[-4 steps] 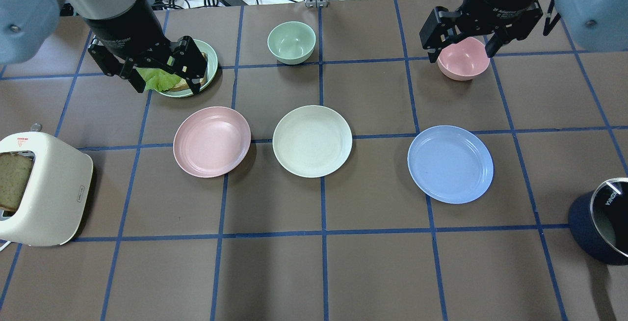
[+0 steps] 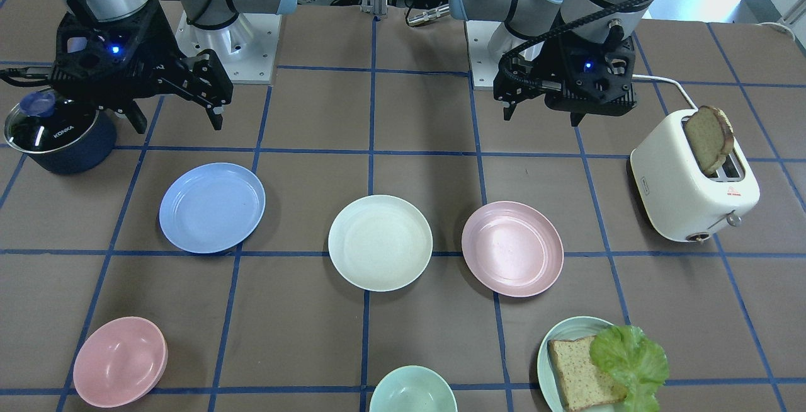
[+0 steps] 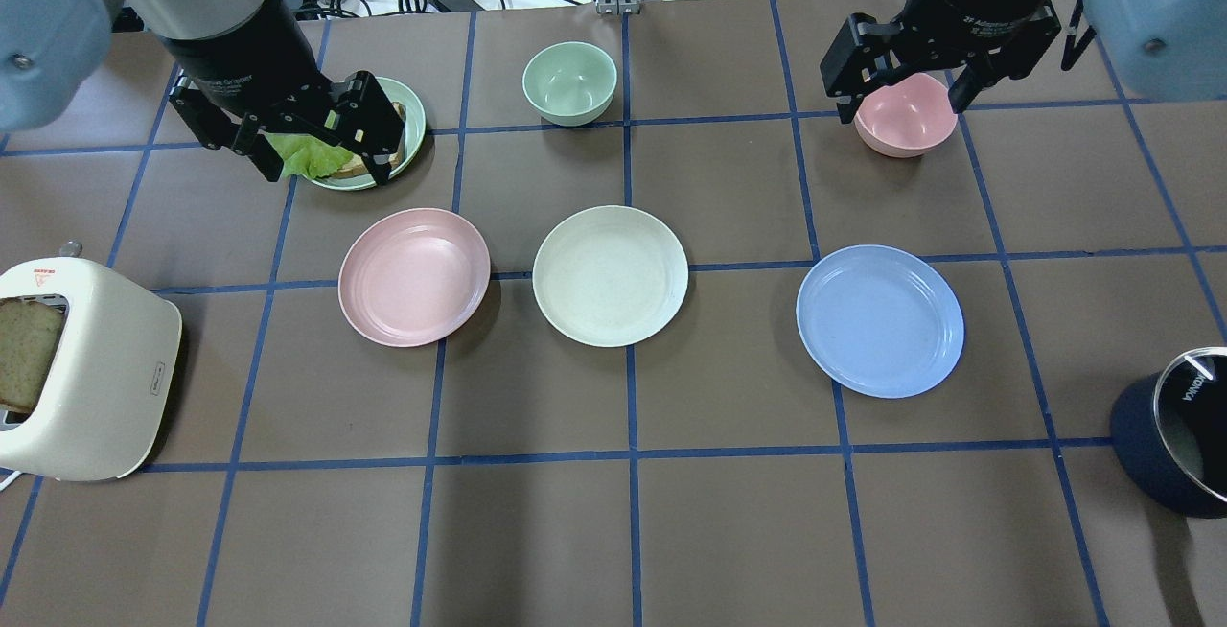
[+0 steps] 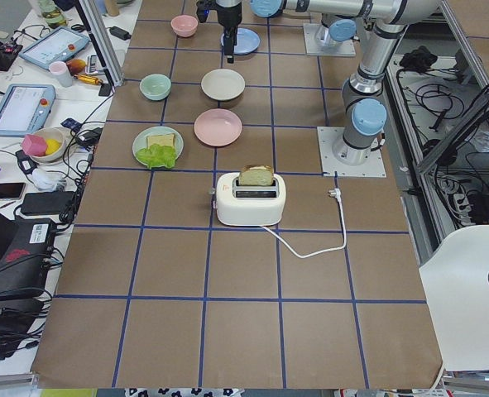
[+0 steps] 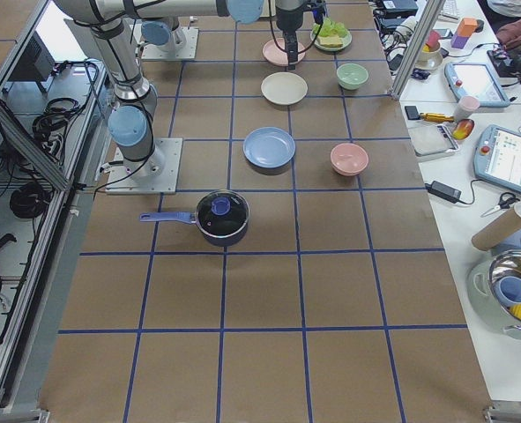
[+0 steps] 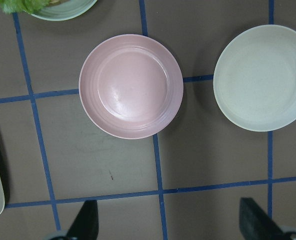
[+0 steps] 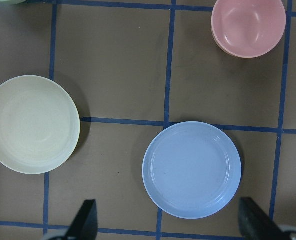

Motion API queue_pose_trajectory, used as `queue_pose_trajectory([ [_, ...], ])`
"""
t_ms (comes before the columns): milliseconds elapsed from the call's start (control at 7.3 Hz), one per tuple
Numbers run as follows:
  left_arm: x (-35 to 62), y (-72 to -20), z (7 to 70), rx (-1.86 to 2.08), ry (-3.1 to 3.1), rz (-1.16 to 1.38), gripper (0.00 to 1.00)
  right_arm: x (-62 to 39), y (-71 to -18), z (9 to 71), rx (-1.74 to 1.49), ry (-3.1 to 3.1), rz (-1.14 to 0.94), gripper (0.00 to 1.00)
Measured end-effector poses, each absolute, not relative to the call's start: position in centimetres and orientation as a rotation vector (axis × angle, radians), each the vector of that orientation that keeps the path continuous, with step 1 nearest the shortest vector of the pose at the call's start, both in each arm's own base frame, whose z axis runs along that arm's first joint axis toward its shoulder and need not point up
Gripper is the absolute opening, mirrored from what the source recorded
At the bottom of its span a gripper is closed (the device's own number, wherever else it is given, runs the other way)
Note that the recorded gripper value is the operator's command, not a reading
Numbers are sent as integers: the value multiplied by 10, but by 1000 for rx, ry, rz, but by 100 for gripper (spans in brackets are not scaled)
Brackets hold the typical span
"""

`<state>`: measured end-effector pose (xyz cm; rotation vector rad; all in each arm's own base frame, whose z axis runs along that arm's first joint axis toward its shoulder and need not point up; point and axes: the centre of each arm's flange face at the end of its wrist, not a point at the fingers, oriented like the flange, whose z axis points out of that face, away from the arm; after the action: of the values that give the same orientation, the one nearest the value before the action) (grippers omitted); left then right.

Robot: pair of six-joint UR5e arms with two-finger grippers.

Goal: Stack three plates with pink and blue

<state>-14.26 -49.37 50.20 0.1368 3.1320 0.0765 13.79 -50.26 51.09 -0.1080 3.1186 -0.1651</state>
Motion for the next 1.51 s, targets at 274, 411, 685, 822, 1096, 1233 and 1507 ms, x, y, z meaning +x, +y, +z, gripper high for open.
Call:
queue_pose_trajectory([
  [274, -143, -495, 500, 133, 3131, 82, 100, 138, -502, 509, -109, 3119, -158, 100],
  [411, -142, -495, 500, 131, 3130, 83, 100, 138, -501, 507, -109, 3118, -153, 100],
  [685, -142, -495, 499, 134, 3129, 93, 100, 137, -503, 502, -110, 3119, -135, 100],
  [822, -142, -496, 497, 138, 3129, 103, 100, 135, -503, 497, -104, 3122, -114, 100],
  [1096, -142, -500, 493, 136, 3129, 109, 100, 127, -505, 479, -82, 3122, -68, 100],
  [1233, -142, -507, 482, 130, 3129, 137, 100, 119, -517, 463, -63, 3124, -39, 100],
  [1507, -149, -531, 423, 131, 3127, 183, 100, 72, -551, 408, 47, 3127, 68, 100],
])
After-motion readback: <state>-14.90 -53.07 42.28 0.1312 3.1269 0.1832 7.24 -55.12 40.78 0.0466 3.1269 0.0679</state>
